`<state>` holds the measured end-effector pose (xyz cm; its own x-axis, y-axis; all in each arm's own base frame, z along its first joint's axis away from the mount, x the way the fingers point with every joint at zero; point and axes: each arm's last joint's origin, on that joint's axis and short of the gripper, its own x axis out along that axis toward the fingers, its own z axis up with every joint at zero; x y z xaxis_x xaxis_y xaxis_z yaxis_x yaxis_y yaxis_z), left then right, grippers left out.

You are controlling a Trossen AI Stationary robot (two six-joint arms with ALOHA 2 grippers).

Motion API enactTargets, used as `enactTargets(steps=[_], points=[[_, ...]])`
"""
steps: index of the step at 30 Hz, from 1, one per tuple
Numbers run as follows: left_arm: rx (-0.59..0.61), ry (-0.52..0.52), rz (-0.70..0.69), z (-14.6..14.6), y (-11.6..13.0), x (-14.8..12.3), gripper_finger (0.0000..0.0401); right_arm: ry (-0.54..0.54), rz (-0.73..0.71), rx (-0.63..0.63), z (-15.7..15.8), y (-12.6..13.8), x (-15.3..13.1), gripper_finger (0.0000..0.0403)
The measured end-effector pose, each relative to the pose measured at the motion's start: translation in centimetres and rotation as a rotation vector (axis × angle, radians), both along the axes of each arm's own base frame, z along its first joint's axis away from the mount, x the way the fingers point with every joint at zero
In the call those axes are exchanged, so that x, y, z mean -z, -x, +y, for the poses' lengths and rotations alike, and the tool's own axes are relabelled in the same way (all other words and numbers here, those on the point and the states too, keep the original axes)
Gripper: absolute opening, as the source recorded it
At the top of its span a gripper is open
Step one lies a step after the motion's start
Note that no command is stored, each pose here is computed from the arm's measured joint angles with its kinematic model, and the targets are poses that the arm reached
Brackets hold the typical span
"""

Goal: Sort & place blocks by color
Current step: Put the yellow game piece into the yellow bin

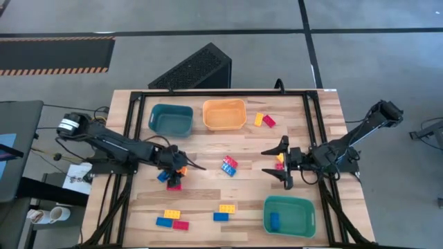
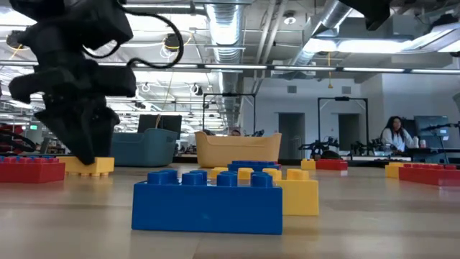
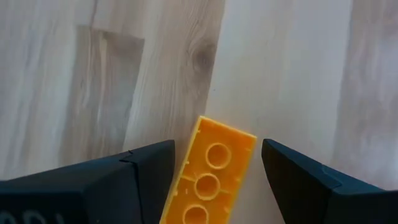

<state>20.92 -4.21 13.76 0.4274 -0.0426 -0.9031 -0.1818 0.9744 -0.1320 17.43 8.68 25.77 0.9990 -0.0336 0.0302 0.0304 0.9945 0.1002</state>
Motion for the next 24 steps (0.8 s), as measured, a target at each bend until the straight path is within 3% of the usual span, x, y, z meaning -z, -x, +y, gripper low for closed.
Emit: enactTargets(steps=[9,14,17,24], points=[[0.038,-0.056,0.099,0.0,0.0,1.4,0.0217,0.000,-0.001,0.000,0.0,0.0,0.0,0.0311],[0.077,-0.081,0.085,0.1,-0.1,1.3,0.0158,-0.006,-0.002,0.000,0.0,0.0,0.0,0.0311],[0.101,-0.109,0.070,0.1,-0.3,0.8,0.0102,-0.007,-0.002,0.000,0.0,0.0,0.0,0.0311],[0.132,-0.256,0.001,1.2,-2.7,-2.2,0.0101,-0.016,-0.011,0.003,0.0,0.0,-0.1,0.0311]])
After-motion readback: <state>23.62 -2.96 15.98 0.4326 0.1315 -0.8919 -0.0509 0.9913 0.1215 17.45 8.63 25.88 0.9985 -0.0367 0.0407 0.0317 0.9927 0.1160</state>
